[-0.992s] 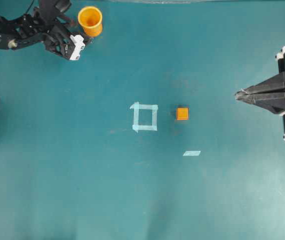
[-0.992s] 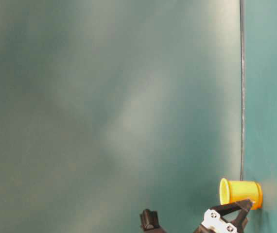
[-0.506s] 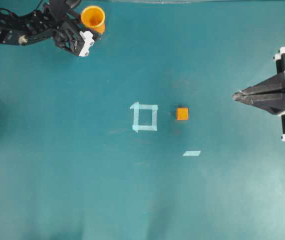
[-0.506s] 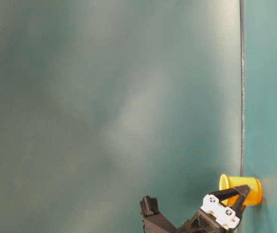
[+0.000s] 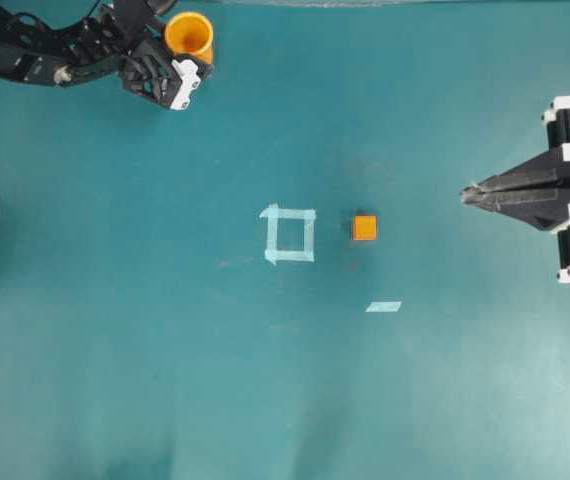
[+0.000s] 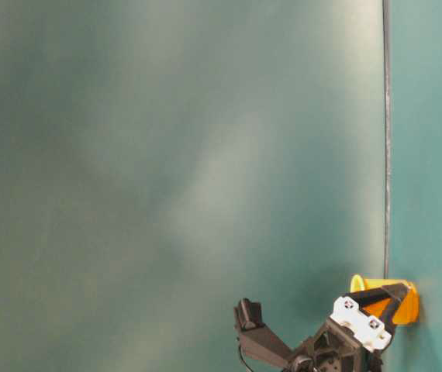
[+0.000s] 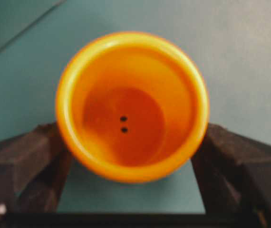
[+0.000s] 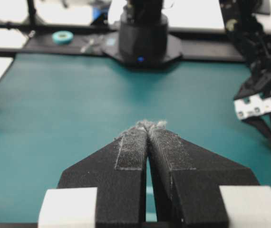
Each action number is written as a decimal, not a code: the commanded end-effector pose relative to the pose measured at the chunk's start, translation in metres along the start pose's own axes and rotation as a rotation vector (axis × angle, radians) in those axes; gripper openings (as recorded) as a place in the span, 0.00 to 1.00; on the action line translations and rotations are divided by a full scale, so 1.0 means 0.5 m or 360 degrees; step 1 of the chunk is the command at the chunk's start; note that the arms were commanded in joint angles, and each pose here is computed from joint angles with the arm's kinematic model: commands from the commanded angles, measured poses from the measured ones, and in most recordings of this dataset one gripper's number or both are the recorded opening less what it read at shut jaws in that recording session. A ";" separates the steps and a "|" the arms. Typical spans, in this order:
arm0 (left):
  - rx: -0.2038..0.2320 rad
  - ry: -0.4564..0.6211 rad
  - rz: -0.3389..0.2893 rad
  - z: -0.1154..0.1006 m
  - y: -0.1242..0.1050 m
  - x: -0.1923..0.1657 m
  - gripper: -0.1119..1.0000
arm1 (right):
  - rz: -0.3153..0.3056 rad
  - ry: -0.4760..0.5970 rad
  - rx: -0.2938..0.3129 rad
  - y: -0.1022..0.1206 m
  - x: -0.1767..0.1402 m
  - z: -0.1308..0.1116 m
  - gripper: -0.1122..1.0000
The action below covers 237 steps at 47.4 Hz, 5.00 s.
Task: Lift the orange cup with left arm.
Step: 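Close the left gripper around the orange cup's body, then lift the gripped orange cup upward and back with the left gripper, then hold the orange cup raised in the left gripper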
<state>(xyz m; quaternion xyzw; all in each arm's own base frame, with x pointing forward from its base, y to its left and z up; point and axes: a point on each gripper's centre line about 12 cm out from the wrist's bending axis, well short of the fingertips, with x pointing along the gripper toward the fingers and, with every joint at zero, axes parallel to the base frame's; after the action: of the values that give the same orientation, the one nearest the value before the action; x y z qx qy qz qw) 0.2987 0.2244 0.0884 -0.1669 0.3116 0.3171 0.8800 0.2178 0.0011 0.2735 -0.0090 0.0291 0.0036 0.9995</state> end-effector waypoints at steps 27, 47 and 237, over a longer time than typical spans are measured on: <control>-0.0015 -0.0041 0.0015 0.017 0.011 -0.007 0.68 | 0.0005 -0.0020 0.0010 0.001 0.010 0.015 0.10; -0.0005 -0.0035 0.0006 0.033 0.003 -0.038 0.68 | 0.0020 -0.0025 0.0011 0.005 0.010 0.017 0.10; 0.0103 -0.0063 0.0018 0.260 -0.027 -0.288 0.68 | 0.0032 -0.0003 0.0008 0.009 0.013 0.023 0.10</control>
<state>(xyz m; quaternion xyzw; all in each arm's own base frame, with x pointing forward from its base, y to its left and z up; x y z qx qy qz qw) 0.2773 0.2125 0.2648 -0.1372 0.3264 0.3134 0.8812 0.2215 0.0048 0.2716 -0.0056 0.0460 0.0118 0.9989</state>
